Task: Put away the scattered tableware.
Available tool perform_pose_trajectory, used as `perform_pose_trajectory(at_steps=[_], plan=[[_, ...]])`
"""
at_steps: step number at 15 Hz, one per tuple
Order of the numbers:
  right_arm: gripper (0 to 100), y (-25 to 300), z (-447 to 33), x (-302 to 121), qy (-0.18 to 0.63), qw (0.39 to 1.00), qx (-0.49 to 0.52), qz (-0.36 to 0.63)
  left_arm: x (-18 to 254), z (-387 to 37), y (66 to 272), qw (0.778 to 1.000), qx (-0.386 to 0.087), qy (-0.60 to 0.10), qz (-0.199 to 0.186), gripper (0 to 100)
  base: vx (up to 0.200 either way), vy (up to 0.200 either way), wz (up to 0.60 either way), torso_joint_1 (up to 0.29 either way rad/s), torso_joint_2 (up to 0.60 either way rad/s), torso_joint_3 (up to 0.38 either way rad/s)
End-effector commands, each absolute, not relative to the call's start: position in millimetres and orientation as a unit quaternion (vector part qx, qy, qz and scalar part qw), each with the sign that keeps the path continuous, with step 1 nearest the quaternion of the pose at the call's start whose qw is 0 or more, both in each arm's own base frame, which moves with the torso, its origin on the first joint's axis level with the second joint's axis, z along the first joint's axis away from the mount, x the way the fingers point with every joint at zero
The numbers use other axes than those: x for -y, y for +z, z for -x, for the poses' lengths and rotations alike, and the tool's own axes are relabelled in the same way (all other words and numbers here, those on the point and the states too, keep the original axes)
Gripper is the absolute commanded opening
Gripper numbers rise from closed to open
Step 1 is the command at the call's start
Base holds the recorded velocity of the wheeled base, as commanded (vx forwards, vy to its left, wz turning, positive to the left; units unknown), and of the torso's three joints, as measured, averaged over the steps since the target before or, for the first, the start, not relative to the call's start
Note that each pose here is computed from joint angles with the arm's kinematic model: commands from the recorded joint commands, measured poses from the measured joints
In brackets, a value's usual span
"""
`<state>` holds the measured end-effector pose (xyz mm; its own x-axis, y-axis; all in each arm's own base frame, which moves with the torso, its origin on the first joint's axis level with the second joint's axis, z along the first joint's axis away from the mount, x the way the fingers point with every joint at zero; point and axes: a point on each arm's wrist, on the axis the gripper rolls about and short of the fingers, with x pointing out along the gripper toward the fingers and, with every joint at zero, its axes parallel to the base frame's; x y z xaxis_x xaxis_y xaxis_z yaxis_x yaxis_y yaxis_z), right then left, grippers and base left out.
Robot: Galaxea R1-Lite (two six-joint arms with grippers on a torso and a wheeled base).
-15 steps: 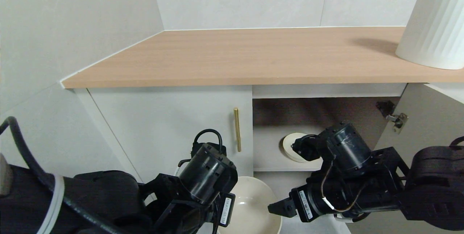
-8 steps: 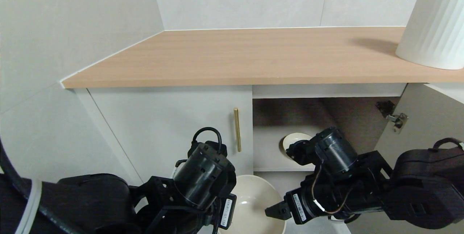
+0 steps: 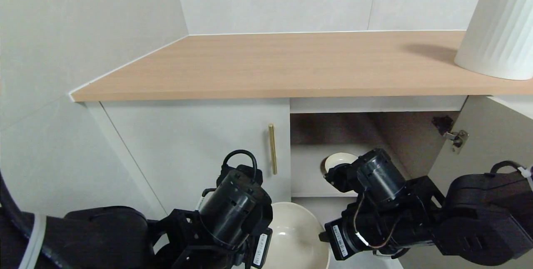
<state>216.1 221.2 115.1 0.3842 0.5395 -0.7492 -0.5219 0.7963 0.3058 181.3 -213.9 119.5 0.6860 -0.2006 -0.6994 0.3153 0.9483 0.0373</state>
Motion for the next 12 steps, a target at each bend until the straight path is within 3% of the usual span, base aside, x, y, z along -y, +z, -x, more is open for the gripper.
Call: perform_pose_trajectory(at_steps=[1,5,6,10,12], plan=[[0,114.1,-216.0,-221.4,0.320,0.831,-0.456,-0.008,213.8,-181.4,118.9,0.915,-0.371,-0.140,-0.078,0,0.000,0.000,0.00,0.000,0.00,0.000],[0,113.6,-216.1,-221.6,0.319,0.831,-0.456,-0.008,211.7,-179.8,116.3,0.912,-0.373,-0.141,-0.093,0,0.000,0.000,0.00,0.000,0.00,0.000],[0,113.6,-216.1,-221.6,0.319,0.831,-0.456,-0.008,211.7,-179.8,116.3,0.912,-0.373,-0.141,-0.093,100,0.000,0.000,0.00,0.000,0.00,0.000],[0,111.0,-217.9,-220.8,0.309,0.834,-0.457,-0.006,211.0,-179.9,118.9,0.914,-0.369,-0.140,-0.089,100,0.000,0.000,0.00,0.000,0.00,0.000],[0,98.7,-232.2,-215.8,0.247,0.859,-0.449,0.007,210.9,-179.8,118.1,0.914,-0.370,-0.140,-0.090,100,0.000,0.000,0.00,0.000,0.00,0.000]])
